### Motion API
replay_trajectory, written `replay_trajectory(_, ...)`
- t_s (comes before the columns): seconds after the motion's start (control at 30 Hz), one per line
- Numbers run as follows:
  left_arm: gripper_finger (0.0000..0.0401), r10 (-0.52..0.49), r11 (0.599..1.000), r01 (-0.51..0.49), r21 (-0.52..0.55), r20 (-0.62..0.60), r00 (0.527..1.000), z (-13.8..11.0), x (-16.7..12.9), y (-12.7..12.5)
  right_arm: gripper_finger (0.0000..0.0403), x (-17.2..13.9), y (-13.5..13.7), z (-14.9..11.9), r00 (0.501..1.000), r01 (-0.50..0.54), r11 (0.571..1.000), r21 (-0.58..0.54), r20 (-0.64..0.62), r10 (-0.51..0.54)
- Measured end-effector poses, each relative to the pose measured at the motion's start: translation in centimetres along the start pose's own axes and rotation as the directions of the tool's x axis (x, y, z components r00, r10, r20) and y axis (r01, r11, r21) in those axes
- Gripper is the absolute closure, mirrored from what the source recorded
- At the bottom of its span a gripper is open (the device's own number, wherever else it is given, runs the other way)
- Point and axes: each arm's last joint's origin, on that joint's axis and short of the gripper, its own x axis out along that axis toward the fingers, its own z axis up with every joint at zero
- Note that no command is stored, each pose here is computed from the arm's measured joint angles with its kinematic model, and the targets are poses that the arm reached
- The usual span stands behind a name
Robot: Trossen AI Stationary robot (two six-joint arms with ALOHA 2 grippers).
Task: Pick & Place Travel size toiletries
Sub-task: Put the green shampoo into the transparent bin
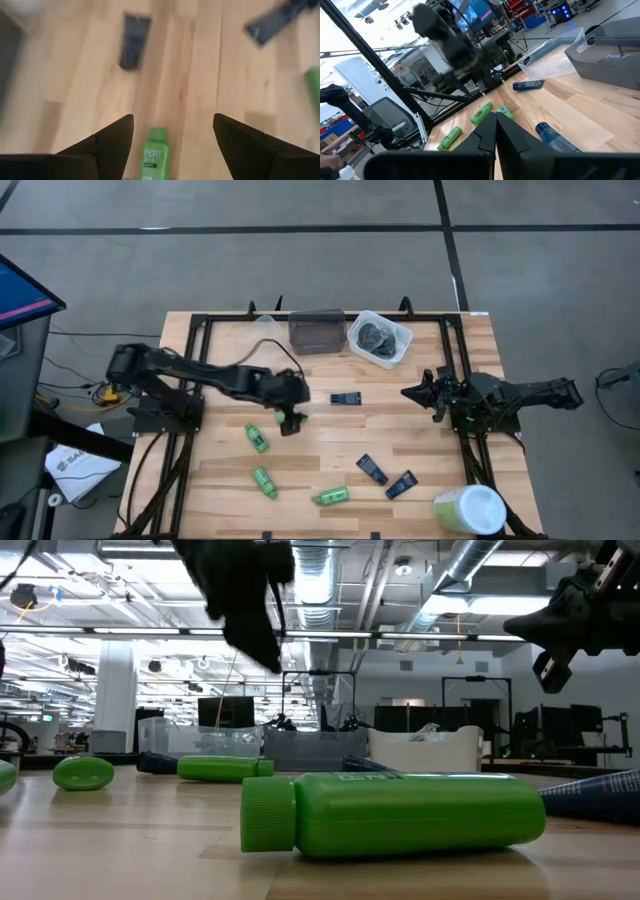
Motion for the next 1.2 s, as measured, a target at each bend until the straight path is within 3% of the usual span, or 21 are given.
replay_trajectory(0.17,0.0123,-0.002,0.996,0.014,0.084,-0.137,0.991,-1.2,4.3,-0.2,0.0403,0.0,0.0,0.0,1.000,0.000,1.000,0.000,0.000,0.000)
replay_trajectory(0.33,0.0123,-0.034,0.994,0.054,0.091,-0.207,0.978,-2.2,7.1,-0.6,0.0403,0.0,0.0,0.0,1.000,0.000,1.000,0.000,0.000,0.000)
replay_trajectory(0.73,0.0130,-0.011,0.996,0.034,0.082,-0.261,0.965,-3.1,9.6,0.0,0.0403,0.0,0.0,0.0,1.000,0.000,1.000,0.000,-0.001,0.000)
replay_trajectory(0.87,0.0171,-0.006,0.996,0.030,0.086,-0.266,0.964,-3.2,9.7,0.0,0.0403,0.0,0.0,0.0,1.000,0.000,1.000,0.000,-0.001,0.000)
replay_trajectory(1.2,0.0315,0.012,0.982,0.039,0.187,-0.263,0.965,-3.2,9.7,0.0,0.0403,0.0,0.0,0.0,1.000,0.000,1.000,0.000,-0.001,0.000)
